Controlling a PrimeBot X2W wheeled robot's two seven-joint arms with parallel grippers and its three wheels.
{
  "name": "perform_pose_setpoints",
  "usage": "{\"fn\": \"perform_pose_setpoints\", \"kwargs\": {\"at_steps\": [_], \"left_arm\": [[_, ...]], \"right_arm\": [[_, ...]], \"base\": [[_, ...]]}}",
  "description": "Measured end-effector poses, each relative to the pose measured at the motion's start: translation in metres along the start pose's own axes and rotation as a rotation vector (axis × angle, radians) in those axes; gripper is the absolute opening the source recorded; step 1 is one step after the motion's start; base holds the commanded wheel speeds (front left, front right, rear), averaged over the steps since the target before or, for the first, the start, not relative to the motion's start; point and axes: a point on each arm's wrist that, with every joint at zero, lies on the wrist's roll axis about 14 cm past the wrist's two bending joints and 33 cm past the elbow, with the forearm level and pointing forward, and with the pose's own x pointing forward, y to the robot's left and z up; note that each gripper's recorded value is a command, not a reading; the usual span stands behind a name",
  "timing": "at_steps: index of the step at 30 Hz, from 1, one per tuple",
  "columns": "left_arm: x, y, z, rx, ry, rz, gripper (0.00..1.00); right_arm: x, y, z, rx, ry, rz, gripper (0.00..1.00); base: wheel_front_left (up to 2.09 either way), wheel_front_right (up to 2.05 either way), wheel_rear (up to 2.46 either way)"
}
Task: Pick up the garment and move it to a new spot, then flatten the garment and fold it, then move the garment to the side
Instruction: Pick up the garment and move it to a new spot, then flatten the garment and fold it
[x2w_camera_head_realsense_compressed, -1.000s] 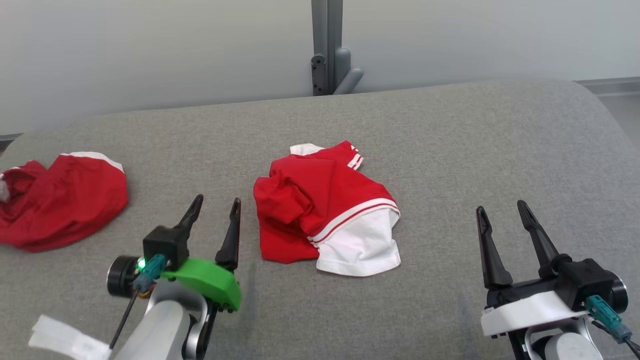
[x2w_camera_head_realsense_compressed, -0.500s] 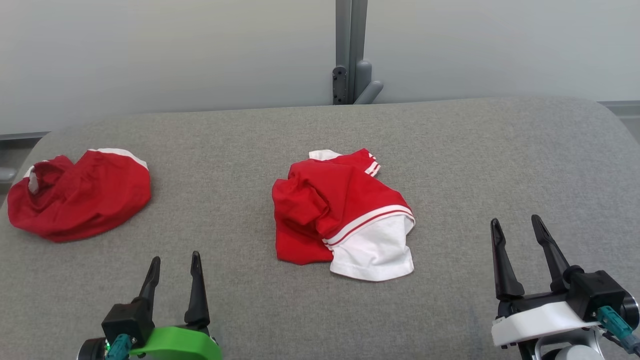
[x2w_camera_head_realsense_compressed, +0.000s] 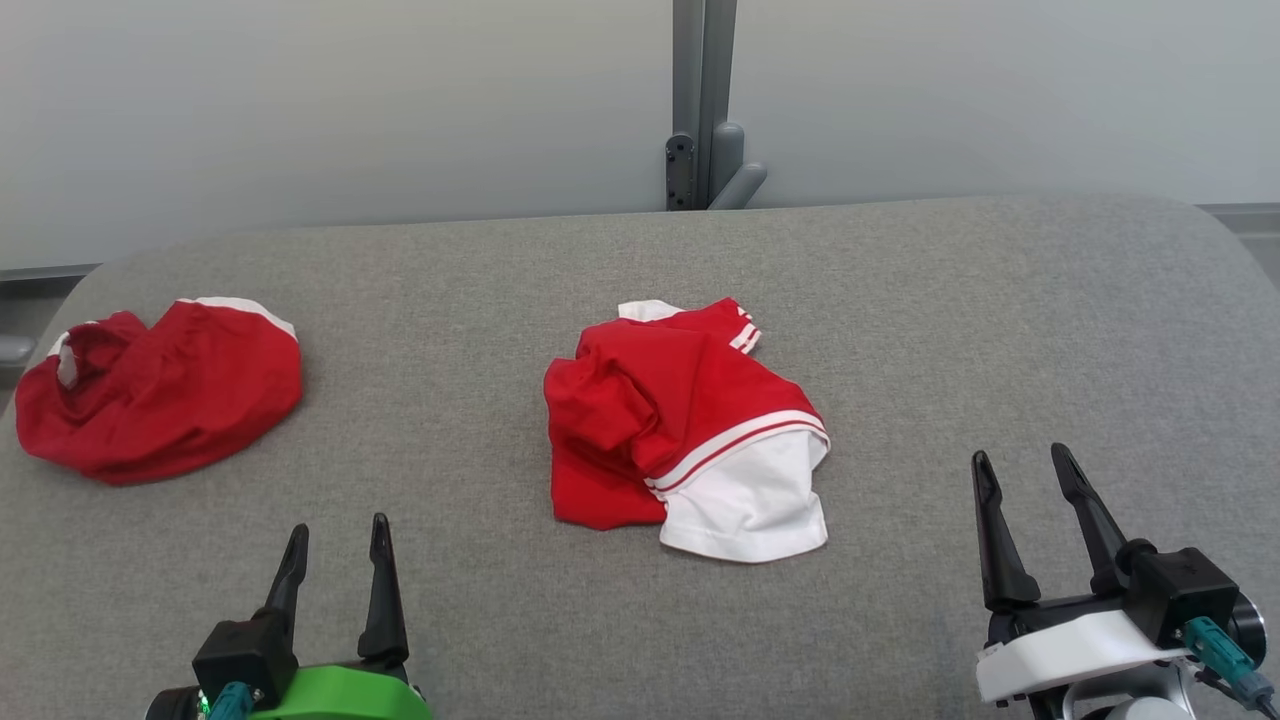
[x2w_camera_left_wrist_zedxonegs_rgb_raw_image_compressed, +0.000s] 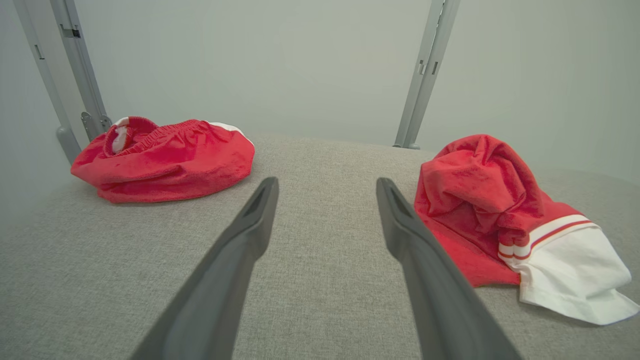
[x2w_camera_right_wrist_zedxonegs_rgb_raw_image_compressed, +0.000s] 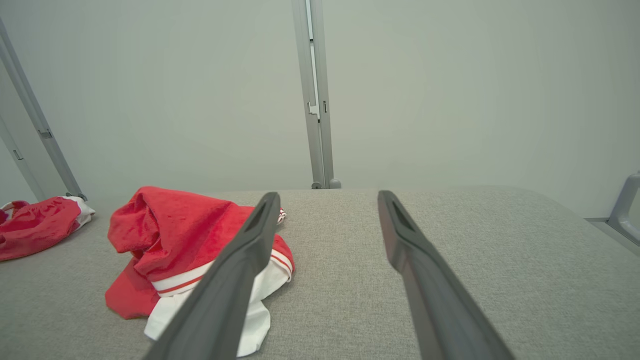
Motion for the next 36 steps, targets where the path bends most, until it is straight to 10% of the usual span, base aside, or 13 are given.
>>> {"fn": "perform_pose_setpoints", "kwargs": {"at_steps": [36], "left_arm": [[-0.003,0.012,0.001,0.021,-0.003,0.018,1.00]], "right_arm": [[0.015,0.044,-0.100,-0.001,0.309,0.149,1.00]], "base": [[0.00,0.00,0.00]]}}
